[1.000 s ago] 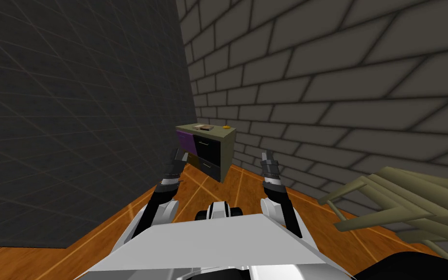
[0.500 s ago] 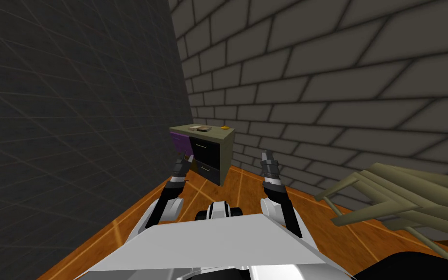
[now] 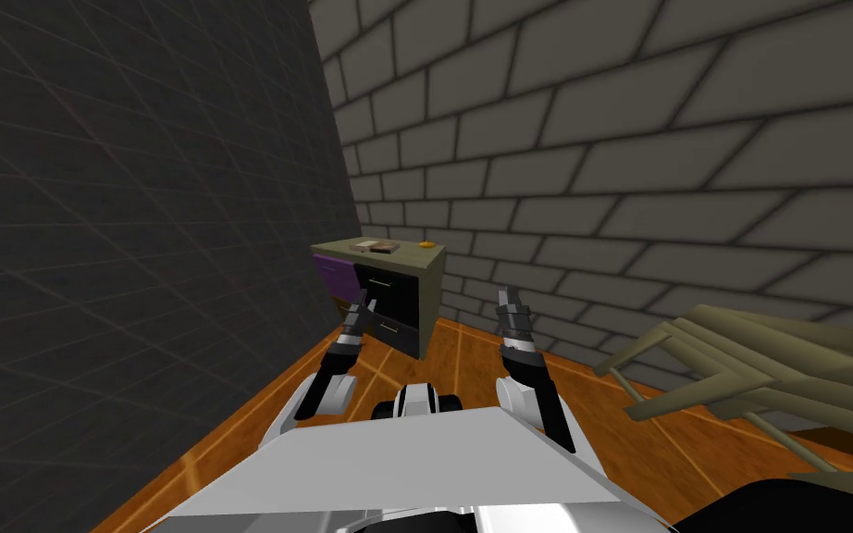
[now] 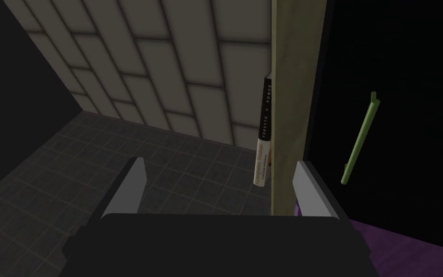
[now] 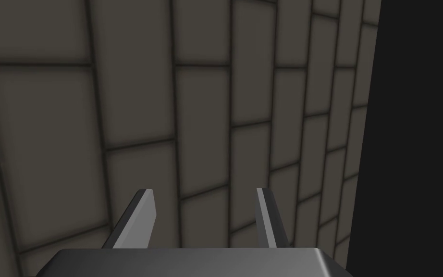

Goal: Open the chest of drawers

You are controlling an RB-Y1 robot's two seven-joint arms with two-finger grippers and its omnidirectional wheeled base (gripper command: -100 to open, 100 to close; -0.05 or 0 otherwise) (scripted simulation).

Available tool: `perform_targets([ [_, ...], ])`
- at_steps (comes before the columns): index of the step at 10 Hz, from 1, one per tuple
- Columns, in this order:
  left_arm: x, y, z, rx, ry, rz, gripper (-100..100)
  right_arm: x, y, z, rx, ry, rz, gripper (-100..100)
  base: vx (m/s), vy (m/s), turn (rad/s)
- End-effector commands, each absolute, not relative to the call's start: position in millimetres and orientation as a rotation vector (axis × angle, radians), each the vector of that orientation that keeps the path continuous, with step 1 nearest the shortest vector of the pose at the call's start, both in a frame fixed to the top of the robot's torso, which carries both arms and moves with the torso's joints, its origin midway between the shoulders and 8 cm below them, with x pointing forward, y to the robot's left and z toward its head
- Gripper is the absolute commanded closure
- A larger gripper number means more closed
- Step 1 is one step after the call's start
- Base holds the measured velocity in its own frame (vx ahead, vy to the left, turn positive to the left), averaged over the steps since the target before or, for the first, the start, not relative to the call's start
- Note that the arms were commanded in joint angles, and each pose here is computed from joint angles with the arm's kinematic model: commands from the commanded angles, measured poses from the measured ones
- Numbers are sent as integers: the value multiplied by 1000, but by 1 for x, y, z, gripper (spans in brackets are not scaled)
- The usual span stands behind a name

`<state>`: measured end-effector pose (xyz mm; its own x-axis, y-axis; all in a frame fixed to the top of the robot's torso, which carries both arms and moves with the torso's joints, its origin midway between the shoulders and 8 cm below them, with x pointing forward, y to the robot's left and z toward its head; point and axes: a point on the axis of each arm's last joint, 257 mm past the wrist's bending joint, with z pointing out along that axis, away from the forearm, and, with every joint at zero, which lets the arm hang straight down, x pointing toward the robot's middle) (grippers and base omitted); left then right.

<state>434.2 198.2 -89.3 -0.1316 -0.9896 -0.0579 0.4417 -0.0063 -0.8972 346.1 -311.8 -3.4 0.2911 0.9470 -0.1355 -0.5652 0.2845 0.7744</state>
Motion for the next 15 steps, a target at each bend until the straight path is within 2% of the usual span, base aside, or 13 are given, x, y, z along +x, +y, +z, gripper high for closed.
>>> perform_targets([
  [1, 443, 192, -109, -782, 1036, -1457, -100, 346, -312, -3, 683, 672, 1120, 0, 91, 76, -72],
  [10, 473, 170, -202, -796, 1329, -1342, -100, 346, -312, -3, 684, 672, 1119, 0, 105, 85, -119],
  [14, 476, 169, -198, -797, 1333, -1340, -100, 346, -312, -3, 684, 672, 1120, 0, 77, 38, -34],
  [15, 476, 169, -198, -799, 1333, -1340, 100, 346, -312, -3, 684, 672, 1120, 0, 9, -1, 1],
])
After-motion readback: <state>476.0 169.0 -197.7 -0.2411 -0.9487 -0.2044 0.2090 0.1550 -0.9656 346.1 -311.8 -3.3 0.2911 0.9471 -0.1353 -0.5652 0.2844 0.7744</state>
